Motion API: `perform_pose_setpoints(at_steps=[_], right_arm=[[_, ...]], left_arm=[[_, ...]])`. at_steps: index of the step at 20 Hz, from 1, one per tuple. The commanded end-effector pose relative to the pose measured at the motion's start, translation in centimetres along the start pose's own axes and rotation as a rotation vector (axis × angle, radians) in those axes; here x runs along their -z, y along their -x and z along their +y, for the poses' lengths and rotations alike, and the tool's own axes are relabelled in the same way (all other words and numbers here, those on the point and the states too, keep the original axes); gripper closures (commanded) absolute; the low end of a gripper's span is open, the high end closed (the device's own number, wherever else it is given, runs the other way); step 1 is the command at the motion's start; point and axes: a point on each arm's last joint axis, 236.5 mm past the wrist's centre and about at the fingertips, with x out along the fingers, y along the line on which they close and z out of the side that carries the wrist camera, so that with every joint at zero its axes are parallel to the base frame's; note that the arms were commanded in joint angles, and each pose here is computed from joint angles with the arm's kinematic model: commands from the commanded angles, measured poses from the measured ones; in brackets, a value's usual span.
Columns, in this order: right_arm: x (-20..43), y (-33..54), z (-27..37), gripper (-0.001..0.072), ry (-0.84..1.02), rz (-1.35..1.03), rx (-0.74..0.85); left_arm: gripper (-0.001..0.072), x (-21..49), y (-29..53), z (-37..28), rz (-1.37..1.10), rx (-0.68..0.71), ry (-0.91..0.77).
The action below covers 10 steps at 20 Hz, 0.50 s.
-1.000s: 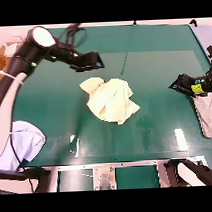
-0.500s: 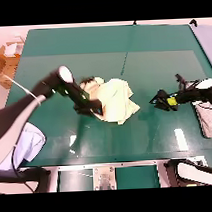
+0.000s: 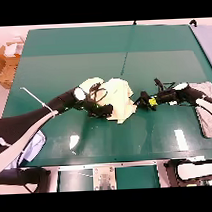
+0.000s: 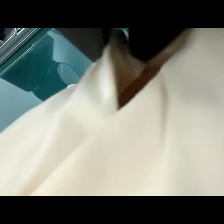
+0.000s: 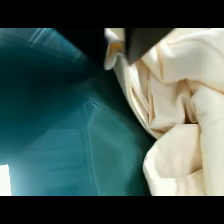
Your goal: Fold the shirts.
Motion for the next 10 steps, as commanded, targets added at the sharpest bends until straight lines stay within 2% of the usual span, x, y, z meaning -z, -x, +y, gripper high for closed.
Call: perform_pose_setpoints(at_steps=[1, 4, 6, 10], right_arm=[[-0.5, -1.2, 1.5, 0.0692, 0.077, 0.004, -0.007], [-2.9, 2.1, 2.9, 0.0694, 0.107, -0.048, -0.048], [-5.4, 7.2, 5.4, 0.0695, 0.158, -0.128, -0.099], [-8.3, 23.3, 14.6, 0.0694, 0.376, -0.479, -0.169]], left_arm=[[0.0684, -0.4, -0.1, -0.6, -0.024, 0.019, -0.015], [0.0685, -0.3, 1.7, -0.9, -0.028, -0.021, -0.122], [0.0685, -1.3, 5.3, -0.7, -0.064, -0.138, -0.227], [0.0685, -6.4, 20.0, -5.7, -0.373, -0.343, -0.451]])
